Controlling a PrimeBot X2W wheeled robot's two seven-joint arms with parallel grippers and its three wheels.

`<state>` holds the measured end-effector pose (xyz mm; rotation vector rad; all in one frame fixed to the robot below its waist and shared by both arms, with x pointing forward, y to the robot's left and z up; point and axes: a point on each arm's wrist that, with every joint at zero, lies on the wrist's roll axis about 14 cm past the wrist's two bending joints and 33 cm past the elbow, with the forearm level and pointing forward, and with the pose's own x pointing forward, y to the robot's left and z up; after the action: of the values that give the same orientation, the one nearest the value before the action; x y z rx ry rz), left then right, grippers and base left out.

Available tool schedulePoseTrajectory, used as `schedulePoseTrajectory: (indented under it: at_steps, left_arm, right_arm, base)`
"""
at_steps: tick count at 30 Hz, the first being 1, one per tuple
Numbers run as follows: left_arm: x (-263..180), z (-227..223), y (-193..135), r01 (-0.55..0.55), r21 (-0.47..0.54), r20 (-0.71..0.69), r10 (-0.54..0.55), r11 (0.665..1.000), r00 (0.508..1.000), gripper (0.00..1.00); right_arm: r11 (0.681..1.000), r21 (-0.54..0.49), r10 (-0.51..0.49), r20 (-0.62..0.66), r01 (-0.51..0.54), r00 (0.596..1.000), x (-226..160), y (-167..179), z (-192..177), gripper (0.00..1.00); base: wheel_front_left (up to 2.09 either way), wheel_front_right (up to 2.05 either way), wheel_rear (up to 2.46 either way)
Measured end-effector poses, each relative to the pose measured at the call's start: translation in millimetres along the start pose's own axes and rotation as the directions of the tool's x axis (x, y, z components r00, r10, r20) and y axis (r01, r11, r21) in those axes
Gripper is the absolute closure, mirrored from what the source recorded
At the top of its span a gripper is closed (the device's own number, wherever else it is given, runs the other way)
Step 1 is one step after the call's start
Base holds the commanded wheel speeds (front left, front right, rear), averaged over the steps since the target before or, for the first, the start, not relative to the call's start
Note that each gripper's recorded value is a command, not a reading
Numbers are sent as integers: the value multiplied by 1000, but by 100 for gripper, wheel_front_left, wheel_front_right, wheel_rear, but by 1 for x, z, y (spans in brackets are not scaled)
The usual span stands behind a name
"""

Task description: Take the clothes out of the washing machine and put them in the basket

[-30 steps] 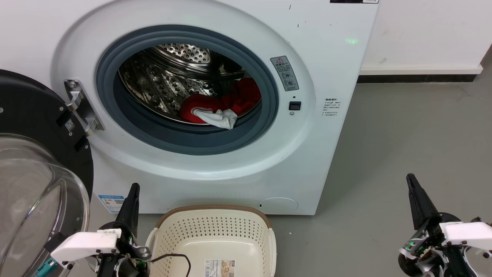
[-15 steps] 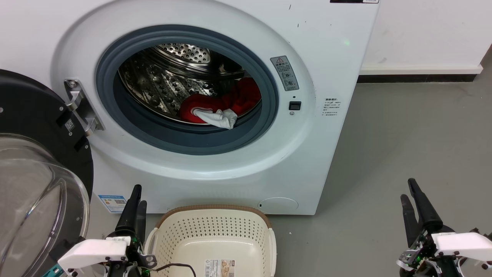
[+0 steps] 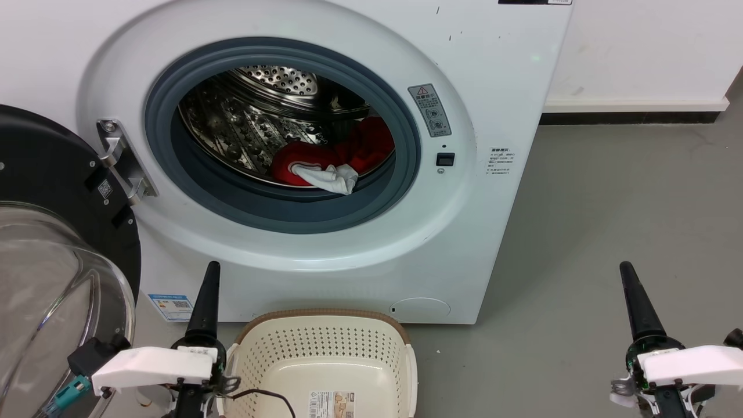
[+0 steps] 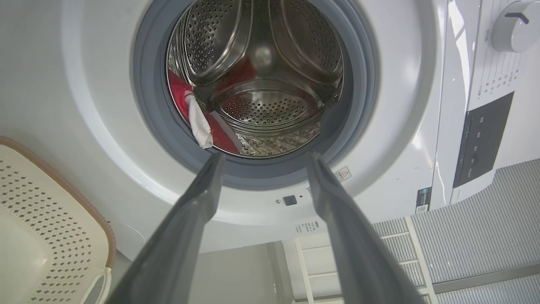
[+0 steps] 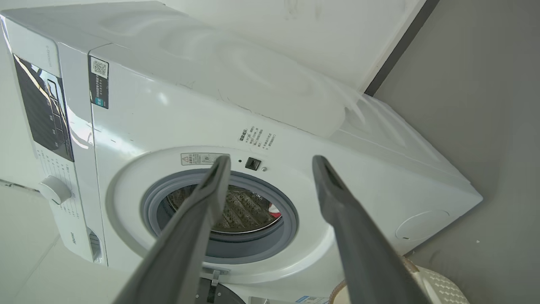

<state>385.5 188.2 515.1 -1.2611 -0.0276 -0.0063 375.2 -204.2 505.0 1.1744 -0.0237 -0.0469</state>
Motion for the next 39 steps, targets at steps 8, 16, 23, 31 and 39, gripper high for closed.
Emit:
schedulePoseTrajectory:
  at_steps: [8, 16, 23, 31, 39]
  left_arm:
    - [1, -4, -9, 30, 148, -5, -29, 989, 1000, 0]
    - [2, -6, -12, 46, 307, -10, -45, 951, 999, 0]
    - [2, -9, -15, 62, 435, -18, -61, 898, 998, 0]
    - [2, -11, -18, 77, 550, -25, -76, 832, 997, 0]
    - [1, -13, -21, 92, 640, -32, -93, 762, 995, 0]
  right_arm:
    - [981, -191, 21, -1, -21, 1000, -2, 6, -1, 0]
    - [935, -352, 33, -17, -37, 999, -4, 9, -3, 0]
    - [881, -470, 48, -29, -56, 998, -5, 14, -4, 0]
    - [821, -568, 51, -44, -67, 998, -8, 16, -6, 0]
    - [754, -652, 50, -53, -73, 997, -11, 17, -6, 0]
  base:
    - [0, 0, 0]
    - [0, 0, 0]
    - [0, 0, 0]
    - [0, 0, 0]
    - [0, 0, 0]
